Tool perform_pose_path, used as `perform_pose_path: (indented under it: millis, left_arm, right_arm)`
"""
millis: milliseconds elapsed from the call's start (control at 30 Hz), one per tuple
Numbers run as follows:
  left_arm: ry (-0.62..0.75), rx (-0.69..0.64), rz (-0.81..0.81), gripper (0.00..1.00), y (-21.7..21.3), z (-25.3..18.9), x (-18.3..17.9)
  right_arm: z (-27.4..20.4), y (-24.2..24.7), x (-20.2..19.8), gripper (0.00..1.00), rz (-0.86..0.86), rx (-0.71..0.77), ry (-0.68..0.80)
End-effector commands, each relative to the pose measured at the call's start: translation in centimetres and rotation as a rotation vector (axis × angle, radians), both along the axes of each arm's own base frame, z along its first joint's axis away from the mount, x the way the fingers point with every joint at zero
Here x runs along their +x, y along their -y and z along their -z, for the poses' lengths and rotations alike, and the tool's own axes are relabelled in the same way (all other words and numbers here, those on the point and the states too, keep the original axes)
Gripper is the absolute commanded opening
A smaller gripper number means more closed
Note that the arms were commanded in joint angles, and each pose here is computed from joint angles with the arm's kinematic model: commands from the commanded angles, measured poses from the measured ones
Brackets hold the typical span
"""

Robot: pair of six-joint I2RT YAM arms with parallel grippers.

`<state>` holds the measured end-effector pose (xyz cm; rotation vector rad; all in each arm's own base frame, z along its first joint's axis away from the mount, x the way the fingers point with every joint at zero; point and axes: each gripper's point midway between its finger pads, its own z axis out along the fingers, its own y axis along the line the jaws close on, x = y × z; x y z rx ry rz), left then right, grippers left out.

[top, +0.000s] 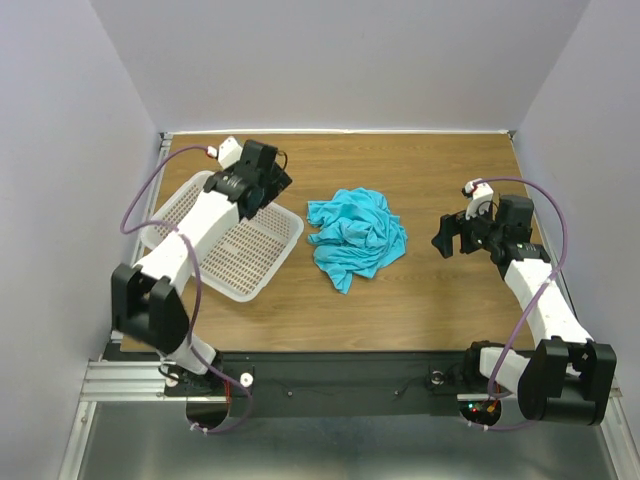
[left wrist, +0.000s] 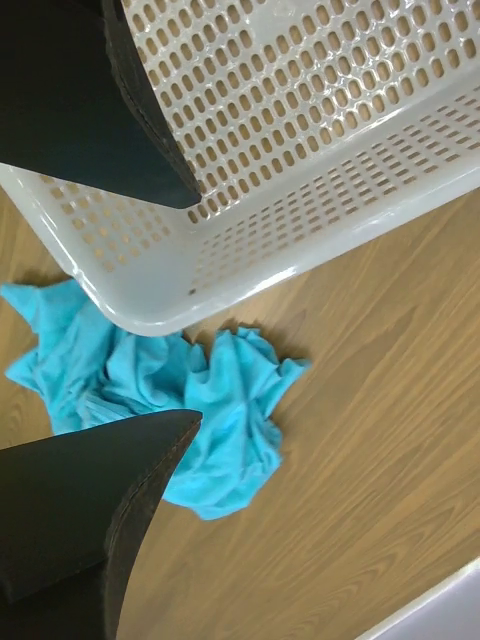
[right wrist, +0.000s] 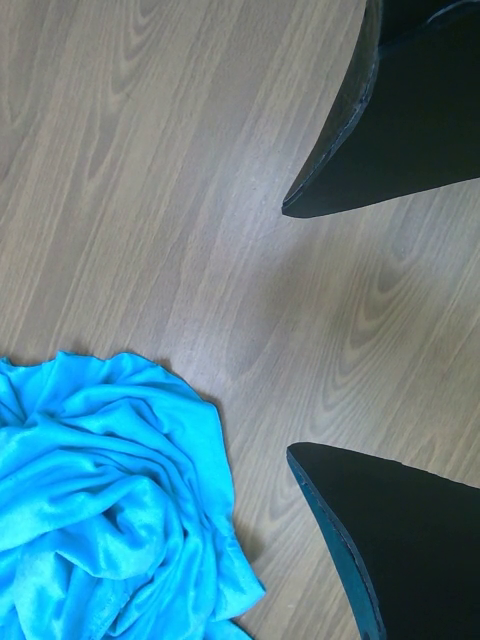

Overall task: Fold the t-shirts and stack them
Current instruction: Move the tshirt to the center of the board, then flatten the tshirt out

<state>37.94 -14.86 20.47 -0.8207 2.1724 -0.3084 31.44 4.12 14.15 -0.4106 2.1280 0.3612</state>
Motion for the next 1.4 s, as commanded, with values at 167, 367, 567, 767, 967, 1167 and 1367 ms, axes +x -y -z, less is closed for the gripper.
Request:
perform_pose_path:
  millis: [167,367,567,767,967,1167,1367]
  left_arm:
    - [-0.325,0.109,-0.099,0.84,-1.3,6.1,3.9]
    - [-0.356,0.175,-0.142,0.81,-2.4,7.4,4.2]
    - [-0.38,0.208,-0.133,0.55,-2.6,9.3,4.8]
    - [-0.402,0.322,-0.049,0.0,-3.2,10.8,5.6]
    - [-0.301,0.654,0.182,0.0,-6.1,7.5,6.6]
    - [-0.111,0.793,0.445,0.0,-7.9,4.9,8.7]
    - [-0.217,1.035,0.555,0.0,-11.3,5.6,10.6]
  right_arm:
    - [-0.5,0.5,0.5,1.0,0.015,-0.013,0.049]
    - [-0.7,0.6,0.5,1.0,0.019,-0.02,0.057]
    - [-0.7,0.6,0.6,1.0,0.017,-0.016,0.054]
    - [-0.8,0.8,0.6,1.0,0.026,-0.024,0.058]
    - [-0.8,0.7,0.6,1.0,0.023,-0.016,0.055]
    - [-0.3,0.5,0.6,1.0,0.016,-0.004,0.037]
    - [0.3,0.1,0.3,1.0,-0.004,0.015,0.02]
